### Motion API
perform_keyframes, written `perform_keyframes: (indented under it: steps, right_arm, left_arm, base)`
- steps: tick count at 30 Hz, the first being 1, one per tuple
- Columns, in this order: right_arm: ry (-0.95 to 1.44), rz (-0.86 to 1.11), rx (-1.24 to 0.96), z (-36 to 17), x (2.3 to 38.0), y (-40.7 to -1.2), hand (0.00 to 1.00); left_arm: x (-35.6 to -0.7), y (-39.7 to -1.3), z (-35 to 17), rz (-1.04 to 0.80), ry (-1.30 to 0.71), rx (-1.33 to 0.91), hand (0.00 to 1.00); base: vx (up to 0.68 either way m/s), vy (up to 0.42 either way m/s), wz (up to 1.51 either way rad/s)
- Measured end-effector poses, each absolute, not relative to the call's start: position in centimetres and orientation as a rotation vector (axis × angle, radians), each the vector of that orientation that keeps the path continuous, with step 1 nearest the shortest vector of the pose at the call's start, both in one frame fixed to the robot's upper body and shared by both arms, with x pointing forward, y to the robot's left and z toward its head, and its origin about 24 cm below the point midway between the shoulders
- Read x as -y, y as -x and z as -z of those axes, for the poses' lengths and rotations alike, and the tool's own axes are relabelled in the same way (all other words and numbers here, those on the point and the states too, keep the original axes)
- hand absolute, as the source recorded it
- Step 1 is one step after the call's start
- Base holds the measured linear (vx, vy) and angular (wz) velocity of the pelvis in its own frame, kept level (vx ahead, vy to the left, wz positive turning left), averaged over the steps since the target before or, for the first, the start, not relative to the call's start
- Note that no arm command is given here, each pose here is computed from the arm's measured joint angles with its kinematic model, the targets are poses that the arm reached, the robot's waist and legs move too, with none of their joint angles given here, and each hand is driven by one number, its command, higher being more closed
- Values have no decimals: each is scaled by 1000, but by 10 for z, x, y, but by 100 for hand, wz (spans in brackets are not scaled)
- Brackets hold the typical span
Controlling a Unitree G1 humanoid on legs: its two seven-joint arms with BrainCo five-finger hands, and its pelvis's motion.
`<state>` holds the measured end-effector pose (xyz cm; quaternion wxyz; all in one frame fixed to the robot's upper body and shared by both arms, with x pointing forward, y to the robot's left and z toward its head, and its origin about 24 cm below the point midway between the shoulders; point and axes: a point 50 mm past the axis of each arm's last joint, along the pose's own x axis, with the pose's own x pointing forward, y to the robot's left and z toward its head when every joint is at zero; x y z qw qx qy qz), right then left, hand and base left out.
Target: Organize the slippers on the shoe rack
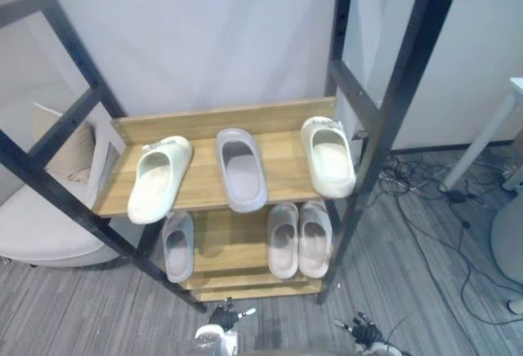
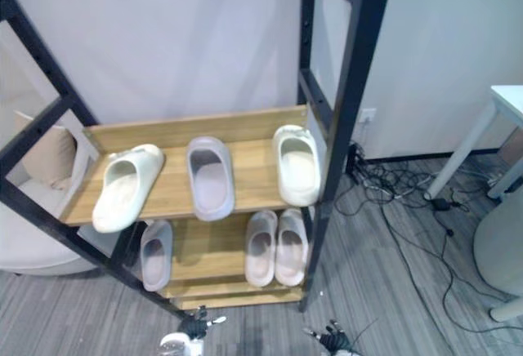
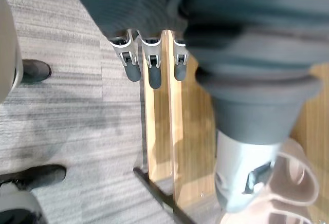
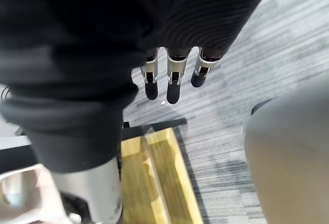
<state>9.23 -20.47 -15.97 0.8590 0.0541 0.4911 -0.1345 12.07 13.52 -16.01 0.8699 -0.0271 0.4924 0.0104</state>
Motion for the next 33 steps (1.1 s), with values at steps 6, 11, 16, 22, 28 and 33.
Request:
perform_keyframes:
  steps: [6, 11, 16, 22, 28, 33]
  right_arm:
    - [-88, 242, -978, 155, 199, -100, 0]
    - [-42, 117, -736, 120, 179, -105, 0]
    - [5, 102, -532, 73, 180, -100, 0]
    - [82, 46, -213, 0, 173, -116, 0]
    - [214, 28, 50, -54, 170, -129, 0]
    - [291, 92, 129, -69, 181, -133, 0]
  left_arm:
    - [-145, -126, 159, -24, 15, -1016, 0]
    - [-160, -128, 156, -66, -25, -988, 0]
    - [-166, -122, 155, -92, -27, -977, 0]
    - [-166, -119, 153, -97, -29, -960, 0]
    - [-165, -119, 153, -89, -34, -952, 0]
    - [-165, -117, 155, -49, -76, -960, 0]
  base:
    - [-72, 83, 12]
    - [-68, 55, -2]
    - [14, 5, -5]
    - [12, -6, 0]
    - [-18, 4, -2]
    - [-15, 26, 5]
